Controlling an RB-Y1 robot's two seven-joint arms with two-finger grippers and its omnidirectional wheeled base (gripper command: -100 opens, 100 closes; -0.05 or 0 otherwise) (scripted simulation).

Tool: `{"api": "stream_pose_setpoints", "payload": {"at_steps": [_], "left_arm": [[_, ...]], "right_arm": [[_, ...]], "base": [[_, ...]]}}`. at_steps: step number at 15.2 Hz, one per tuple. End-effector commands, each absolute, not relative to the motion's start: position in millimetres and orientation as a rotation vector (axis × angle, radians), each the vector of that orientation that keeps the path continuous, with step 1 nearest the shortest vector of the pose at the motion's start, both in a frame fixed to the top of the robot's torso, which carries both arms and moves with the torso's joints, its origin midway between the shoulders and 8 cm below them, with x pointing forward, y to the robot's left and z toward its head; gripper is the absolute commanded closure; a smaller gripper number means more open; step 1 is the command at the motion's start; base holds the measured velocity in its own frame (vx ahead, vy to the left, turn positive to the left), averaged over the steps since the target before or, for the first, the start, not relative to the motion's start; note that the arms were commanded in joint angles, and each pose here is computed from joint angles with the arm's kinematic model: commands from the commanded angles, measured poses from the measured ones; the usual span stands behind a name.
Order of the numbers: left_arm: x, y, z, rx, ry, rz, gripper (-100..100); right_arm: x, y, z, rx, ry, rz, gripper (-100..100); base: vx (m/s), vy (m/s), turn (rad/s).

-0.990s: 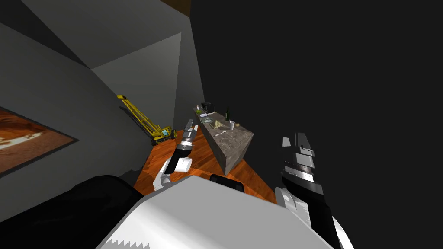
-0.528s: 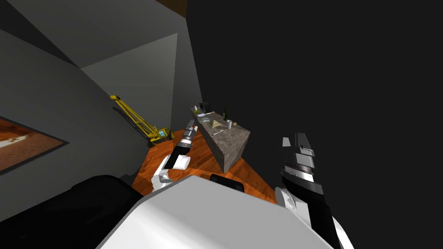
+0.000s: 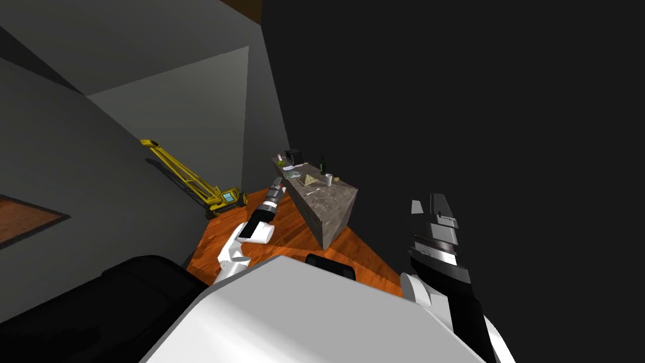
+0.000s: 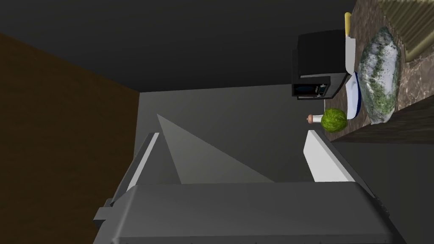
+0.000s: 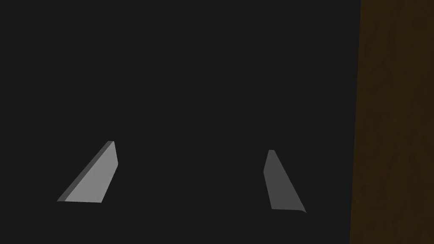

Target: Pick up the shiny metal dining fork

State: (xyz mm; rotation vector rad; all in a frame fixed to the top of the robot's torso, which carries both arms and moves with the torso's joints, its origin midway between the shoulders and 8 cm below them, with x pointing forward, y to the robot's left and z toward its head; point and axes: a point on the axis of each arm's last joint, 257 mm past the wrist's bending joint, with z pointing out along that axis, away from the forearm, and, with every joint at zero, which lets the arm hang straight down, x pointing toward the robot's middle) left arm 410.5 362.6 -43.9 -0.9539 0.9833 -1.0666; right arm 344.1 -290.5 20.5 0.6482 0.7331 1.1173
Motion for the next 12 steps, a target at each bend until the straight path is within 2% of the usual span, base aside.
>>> {"api": "stream_pose_setpoints", "payload": {"at_steps": [1, 12], "left_arm": [[417, 379, -59, -1.013, 1.001, -1.038, -100], [426, 428, -107, -1.236, 1.049, -0.924, -100]], "right_arm": [[344, -290, 21, 0.648, 0.733, 1.117, 0], [344, -290, 21, 0.648, 0.733, 1.117, 0]], "base": [[-0.031, -0.042, -0.099], [-0.019, -0.038, -0.087]]}}
